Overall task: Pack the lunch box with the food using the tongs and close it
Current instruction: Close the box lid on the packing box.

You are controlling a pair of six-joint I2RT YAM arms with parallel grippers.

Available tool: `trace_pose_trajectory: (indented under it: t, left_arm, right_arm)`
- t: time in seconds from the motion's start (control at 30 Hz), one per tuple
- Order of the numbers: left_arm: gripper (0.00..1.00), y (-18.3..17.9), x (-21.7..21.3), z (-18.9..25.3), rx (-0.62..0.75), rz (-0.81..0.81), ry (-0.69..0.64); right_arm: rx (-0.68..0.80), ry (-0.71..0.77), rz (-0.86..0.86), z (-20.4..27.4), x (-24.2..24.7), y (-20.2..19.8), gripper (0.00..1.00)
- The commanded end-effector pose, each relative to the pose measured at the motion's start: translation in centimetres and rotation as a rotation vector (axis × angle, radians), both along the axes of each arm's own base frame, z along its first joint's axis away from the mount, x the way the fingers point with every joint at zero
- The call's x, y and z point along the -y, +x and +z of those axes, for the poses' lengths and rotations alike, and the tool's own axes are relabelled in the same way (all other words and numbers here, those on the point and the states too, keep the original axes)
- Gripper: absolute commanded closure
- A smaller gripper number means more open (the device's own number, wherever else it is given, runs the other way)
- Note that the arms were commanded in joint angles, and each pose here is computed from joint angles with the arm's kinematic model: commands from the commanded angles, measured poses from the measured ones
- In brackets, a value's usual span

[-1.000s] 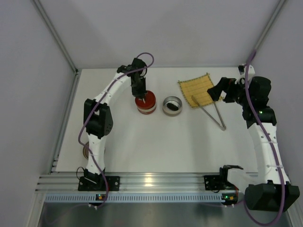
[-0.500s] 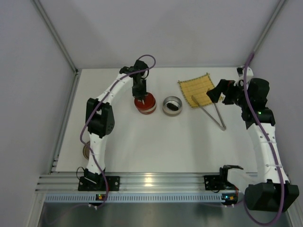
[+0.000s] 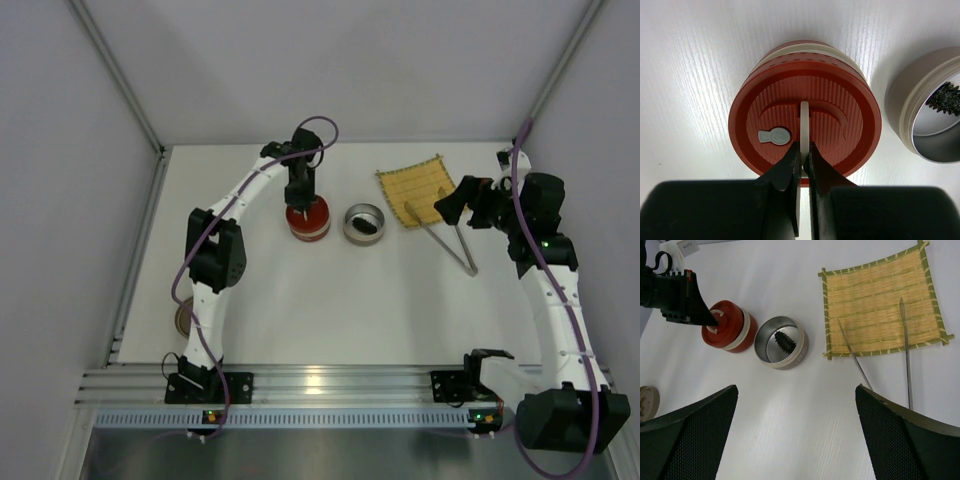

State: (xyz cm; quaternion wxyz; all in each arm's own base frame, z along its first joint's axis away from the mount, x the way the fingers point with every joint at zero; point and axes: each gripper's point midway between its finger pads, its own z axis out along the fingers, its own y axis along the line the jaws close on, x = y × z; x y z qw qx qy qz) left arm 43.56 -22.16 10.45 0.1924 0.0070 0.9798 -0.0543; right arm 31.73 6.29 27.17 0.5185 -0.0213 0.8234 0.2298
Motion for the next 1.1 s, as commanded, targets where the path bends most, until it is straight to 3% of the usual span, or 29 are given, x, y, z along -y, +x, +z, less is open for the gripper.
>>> trace_pose_trajectory:
  t: [0.0, 0.77, 1.07]
  left_arm:
    - [1.00, 0.9, 0.4, 1.6, 0.047, -0.008, -0.001]
    - [1.00, 0.4, 0.6, 0.0, 0.010, -0.036, 0.027]
    - [1.00, -0.1, 0.4, 0.3, 0.018, -0.124, 0.076]
  right_arm:
    - [0.053, 0.007, -0.005, 1.5, 0.3, 0.0, 0.01]
    - [0.032, 0.048, -0.009, 0.9, 0.5, 0.2, 0.01]
    - [0.030, 0.052, 0.005, 0.8, 0.5, 0.2, 0.01]
